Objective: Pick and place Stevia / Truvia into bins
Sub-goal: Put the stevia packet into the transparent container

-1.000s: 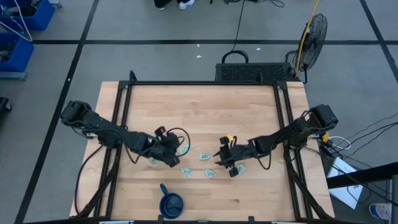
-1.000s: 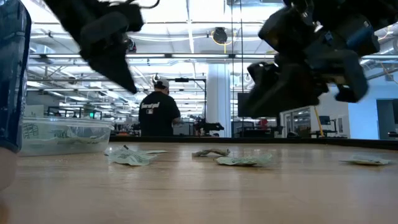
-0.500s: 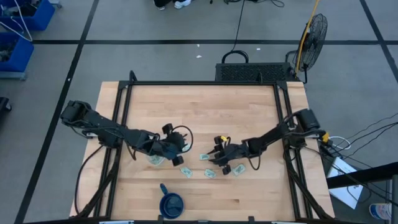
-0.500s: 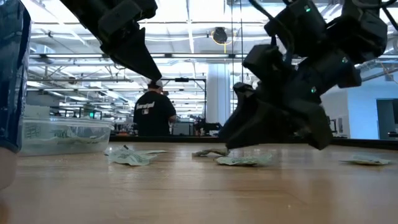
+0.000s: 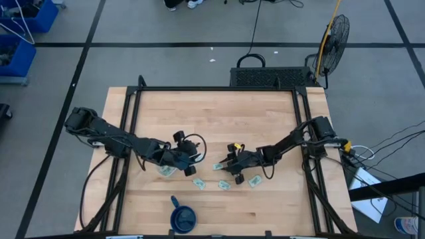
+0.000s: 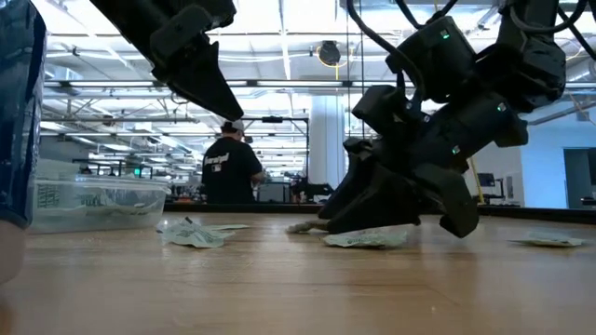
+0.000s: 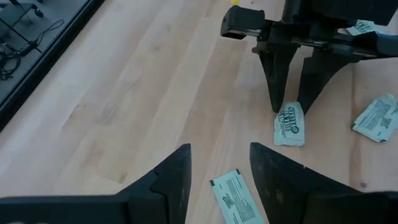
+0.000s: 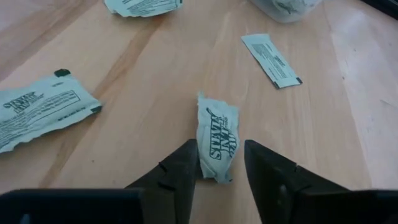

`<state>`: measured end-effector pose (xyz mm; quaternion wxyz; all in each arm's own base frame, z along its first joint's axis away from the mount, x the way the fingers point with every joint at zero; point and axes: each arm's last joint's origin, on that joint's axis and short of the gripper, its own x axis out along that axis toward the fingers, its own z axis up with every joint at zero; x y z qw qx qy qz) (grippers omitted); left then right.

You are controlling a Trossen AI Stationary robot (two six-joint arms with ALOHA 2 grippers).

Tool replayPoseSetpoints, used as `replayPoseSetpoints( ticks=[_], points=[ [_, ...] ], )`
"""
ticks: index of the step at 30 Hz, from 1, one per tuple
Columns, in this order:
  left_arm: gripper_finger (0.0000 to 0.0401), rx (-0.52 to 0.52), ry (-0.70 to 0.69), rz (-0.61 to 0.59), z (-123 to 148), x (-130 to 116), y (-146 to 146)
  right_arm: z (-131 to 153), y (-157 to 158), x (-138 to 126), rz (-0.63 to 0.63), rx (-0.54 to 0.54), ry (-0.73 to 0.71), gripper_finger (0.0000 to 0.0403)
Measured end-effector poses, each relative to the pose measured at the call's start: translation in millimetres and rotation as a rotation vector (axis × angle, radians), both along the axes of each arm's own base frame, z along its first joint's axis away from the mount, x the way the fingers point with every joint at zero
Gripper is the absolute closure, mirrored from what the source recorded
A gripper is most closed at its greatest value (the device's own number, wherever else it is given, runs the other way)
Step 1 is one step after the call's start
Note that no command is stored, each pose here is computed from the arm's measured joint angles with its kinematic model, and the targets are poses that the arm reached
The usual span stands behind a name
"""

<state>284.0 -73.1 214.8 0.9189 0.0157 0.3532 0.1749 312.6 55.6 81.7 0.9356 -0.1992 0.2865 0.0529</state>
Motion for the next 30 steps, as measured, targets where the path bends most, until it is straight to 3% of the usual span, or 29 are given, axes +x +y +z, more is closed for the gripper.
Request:
replayPoseSetpoints(
  ticks=[9,17,24,30],
  points=[
    [0.0231,-0.008,-0.003,0.009,0.0,0.2,0.9,0.6,-1.9,0.5,0.012,0.011,0.000,0.0391],
    [0.0231,-0.050,0.015,-0.061,-0.4,0.9,-1.6,12.7,-2.2,5.4,0.005,0.020,-0.110,0.0399],
    [0.0231,0.085,-0.008,-0.260,-4.5,12.9,-14.5,31.4,-5.2,11.3,-0.126,0.316,-0.264,0.0395],
    [0.0231,0.154,-0.009,-0.318,-16.6,24.0,-18.9,37.7,-6.4,13.3,-0.059,0.595,-0.248,0.0400]
  ],
)
